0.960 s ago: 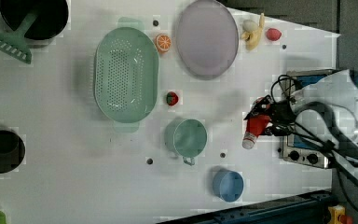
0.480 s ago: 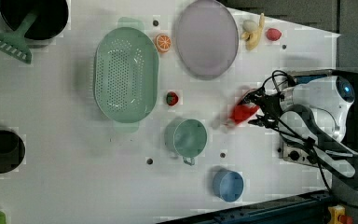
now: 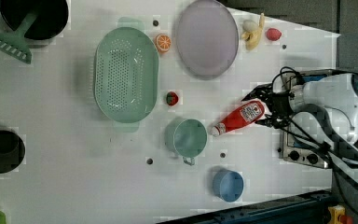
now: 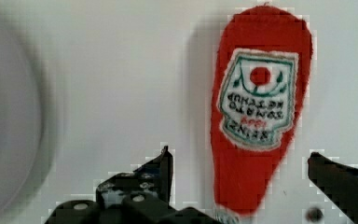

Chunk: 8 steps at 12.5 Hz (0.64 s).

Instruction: Pick Ketchup from oven and place it on table.

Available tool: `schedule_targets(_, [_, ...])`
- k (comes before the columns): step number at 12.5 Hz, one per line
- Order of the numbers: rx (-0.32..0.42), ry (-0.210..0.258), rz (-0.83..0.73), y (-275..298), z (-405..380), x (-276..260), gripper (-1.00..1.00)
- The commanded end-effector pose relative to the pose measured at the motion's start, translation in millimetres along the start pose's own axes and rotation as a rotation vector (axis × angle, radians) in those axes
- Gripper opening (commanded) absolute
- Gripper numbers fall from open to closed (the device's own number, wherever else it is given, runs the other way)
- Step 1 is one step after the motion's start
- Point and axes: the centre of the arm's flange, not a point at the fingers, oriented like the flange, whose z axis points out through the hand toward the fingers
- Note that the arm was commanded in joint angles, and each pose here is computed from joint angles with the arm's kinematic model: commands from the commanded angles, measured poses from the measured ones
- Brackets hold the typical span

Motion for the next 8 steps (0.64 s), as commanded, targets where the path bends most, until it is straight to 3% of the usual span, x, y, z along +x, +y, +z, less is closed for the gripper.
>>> schedule_targets(1, [0.213, 0.064, 0.024, -13, -164, 11, 1.00])
schedule_targets(5, [0.192, 0.021, 0.001, 7, -294, 1, 1.00])
schedule_targets(8, [0.111, 0.007, -0.005, 27, -344, -3, 1.00])
